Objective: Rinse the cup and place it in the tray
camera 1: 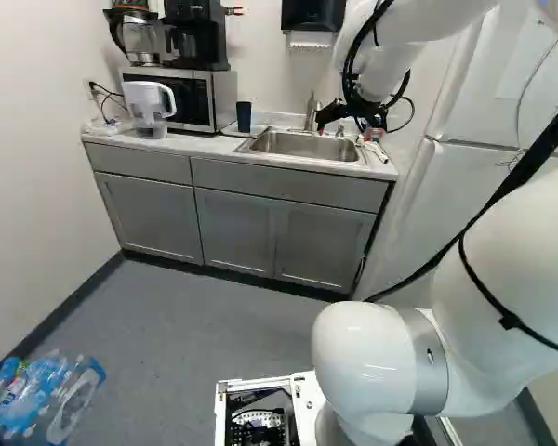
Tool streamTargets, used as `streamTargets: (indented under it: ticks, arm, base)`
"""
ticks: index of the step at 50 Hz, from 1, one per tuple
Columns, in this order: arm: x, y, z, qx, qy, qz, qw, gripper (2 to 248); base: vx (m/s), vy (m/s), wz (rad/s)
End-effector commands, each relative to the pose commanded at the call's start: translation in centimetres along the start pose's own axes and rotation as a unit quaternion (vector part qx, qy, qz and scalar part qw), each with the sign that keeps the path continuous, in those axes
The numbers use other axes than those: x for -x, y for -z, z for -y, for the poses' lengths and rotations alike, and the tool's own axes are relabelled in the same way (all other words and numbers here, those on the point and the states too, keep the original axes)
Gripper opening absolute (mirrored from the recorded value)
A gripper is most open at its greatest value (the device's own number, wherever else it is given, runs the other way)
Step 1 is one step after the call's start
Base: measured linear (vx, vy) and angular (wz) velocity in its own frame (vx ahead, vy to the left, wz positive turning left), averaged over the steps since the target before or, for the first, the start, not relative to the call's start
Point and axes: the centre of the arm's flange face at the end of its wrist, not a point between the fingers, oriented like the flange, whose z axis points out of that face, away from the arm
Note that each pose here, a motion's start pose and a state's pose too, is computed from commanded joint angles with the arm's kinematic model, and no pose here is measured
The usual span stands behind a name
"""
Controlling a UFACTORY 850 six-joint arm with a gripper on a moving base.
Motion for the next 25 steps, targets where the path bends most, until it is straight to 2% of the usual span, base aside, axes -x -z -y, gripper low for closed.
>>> streamTargets:
  ticks: [25]
  arm:
    - [1.5, -1.2, 0.4, -0.002, 0.005, -0.012, 0.9999, 247]
  base:
    - [0.000, 0.000, 0.000]
